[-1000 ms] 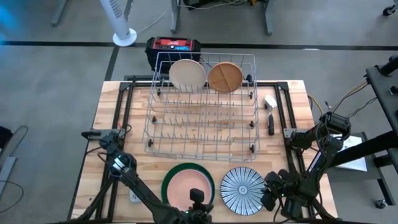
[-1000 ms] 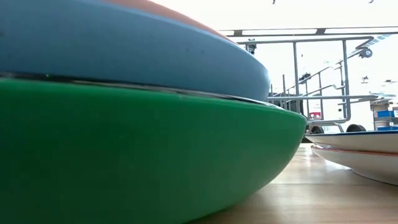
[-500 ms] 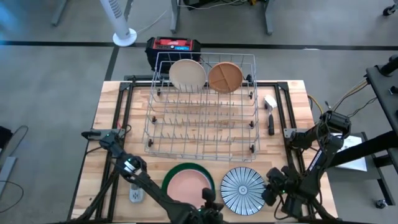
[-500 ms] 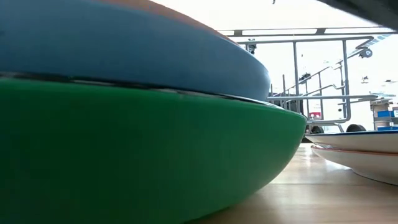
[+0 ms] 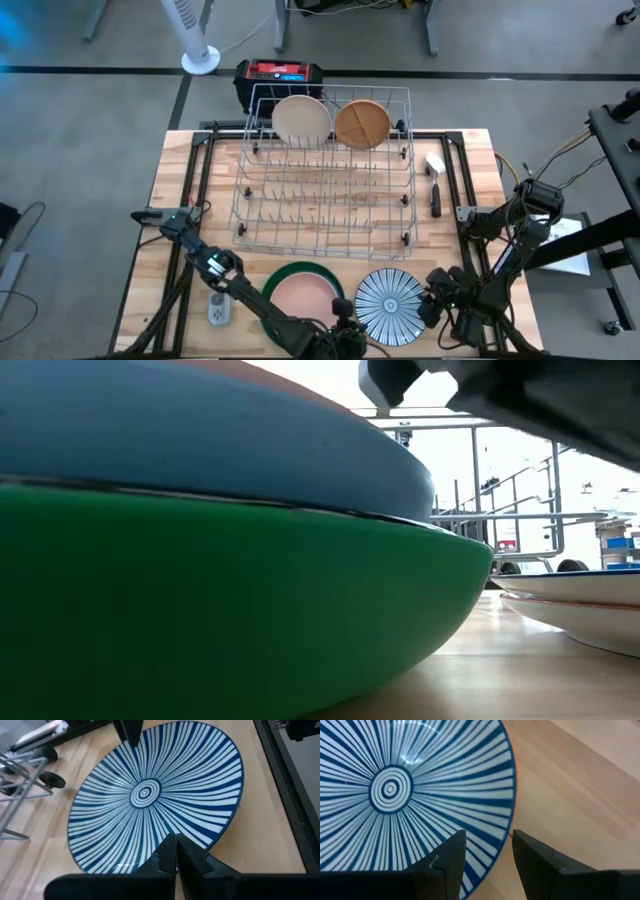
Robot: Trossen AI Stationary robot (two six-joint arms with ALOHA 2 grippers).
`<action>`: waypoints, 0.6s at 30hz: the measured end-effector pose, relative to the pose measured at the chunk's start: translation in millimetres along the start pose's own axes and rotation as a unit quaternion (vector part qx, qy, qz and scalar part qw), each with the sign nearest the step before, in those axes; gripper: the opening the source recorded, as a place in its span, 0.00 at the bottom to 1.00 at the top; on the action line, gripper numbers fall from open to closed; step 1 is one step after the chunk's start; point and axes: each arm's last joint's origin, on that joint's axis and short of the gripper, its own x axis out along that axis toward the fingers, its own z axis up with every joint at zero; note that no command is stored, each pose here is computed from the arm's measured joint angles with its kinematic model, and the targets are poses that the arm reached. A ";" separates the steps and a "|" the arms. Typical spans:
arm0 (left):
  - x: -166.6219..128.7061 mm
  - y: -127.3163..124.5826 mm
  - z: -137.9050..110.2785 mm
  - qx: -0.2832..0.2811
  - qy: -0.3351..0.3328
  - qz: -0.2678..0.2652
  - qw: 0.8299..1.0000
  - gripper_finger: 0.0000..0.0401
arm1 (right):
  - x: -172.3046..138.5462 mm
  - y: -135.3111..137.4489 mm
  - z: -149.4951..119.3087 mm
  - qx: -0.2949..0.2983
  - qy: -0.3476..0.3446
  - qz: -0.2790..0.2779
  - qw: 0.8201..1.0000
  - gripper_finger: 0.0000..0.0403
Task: Sort dishes
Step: Put the blue patterned plate into the dish rack
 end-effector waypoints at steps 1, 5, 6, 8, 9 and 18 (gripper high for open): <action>1.5 0.2 -0.7 -0.002 0.002 -0.001 1.000 0.00 | 0.8 0.2 -0.3 0.002 -0.003 0.006 1.000 0.38; 6.4 2.6 -2.9 -0.014 0.009 -0.006 1.000 0.00 | 1.2 0.8 0.3 0.004 -0.018 0.015 1.000 0.37; 7.0 3.2 -2.9 -0.015 0.009 -0.006 1.000 0.00 | 1.2 1.0 0.3 0.004 -0.019 0.016 1.000 0.36; 8.6 4.5 -2.9 -0.014 0.011 -0.007 1.000 0.00 | 1.2 1.1 0.4 0.004 -0.020 0.017 1.000 0.35; 9.8 5.3 -3.2 -0.014 0.013 -0.009 1.000 0.00 | 1.5 0.9 0.4 0.004 -0.022 0.018 1.000 0.35; 18.6 9.9 -8.1 -0.025 0.030 -0.023 0.999 0.00 | 4.0 -1.5 1.1 0.004 -0.032 0.019 0.999 0.21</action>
